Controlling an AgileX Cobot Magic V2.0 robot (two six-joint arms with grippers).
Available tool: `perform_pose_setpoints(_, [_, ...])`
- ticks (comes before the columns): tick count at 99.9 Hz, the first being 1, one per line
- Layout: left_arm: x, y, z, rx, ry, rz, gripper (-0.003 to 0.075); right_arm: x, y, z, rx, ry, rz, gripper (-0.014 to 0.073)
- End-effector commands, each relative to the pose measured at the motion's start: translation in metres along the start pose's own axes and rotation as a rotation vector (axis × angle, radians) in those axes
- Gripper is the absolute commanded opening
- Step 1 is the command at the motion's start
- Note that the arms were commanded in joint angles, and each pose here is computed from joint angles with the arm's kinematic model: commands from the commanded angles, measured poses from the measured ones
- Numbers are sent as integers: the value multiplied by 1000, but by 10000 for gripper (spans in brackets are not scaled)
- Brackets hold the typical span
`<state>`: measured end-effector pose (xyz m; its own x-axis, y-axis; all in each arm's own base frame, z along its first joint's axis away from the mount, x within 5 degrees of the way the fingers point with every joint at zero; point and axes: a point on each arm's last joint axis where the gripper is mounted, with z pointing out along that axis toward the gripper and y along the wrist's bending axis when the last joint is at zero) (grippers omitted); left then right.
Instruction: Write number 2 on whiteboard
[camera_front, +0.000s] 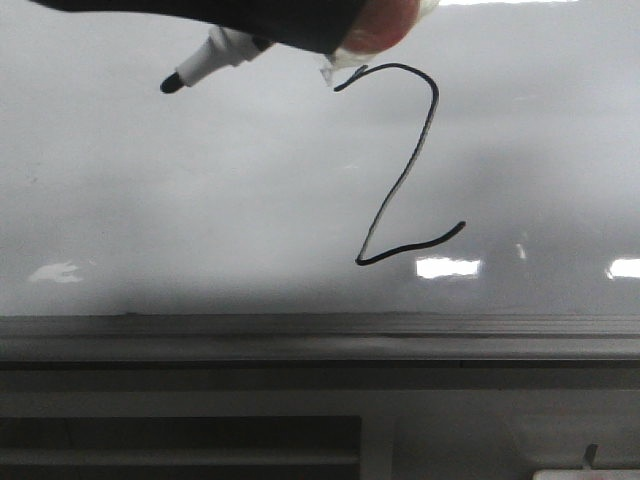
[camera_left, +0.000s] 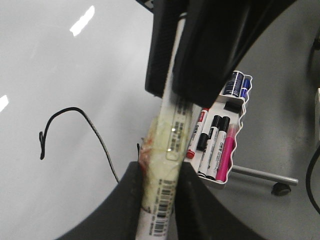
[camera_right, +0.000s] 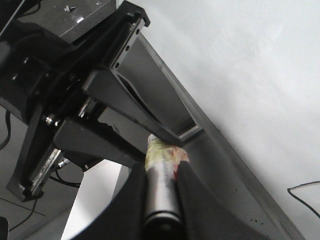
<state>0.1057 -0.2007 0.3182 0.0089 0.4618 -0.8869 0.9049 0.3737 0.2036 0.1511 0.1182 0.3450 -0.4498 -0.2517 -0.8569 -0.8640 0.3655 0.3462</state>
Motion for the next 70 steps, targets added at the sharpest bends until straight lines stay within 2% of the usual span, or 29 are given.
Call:
perform_pose_setpoints(1, [-20, 4, -8, -19, -122, -41, -20, -14, 7, -6, -30, -66, -16, -35])
perform_pose_setpoints(10, [-20, 4, -8, -19, -122, -43, -20, -13, 8, -6, -37, -62, -16, 74])
perform_pose_setpoints(16, [-20, 4, -7, -19, -120, -62, -20, -14, 7, -6, -30, -66, -6, 227])
perform_pose_setpoints(17, [-19, 5, -7, -21, -120, -62, -20, -14, 7, -6, -28, -67, -4, 227])
perform_pose_setpoints(19, [-19, 4, -7, -19, -118, -68, -20, -14, 6, -6, -21, -71, 6, 298])
perform_pose_setpoints(28, [-18, 4, -8, -14, -107, -88, -20, -16, 4, -6, 9, -89, 24, 470])
perform_pose_setpoints(33, [-17, 4, -8, -13, -103, -116, -20, -16, 3, -7, 22, -98, 29, 496])
perform_pose_setpoints(51, [-9, 16, -14, -72, -156, -232, -20, -18, 7, -19, 98, -164, 34, 497])
perform_pose_setpoints(70, [13, 27, -30, -160, -295, -400, -20, -8, 13, -40, 273, -286, 24, 497])
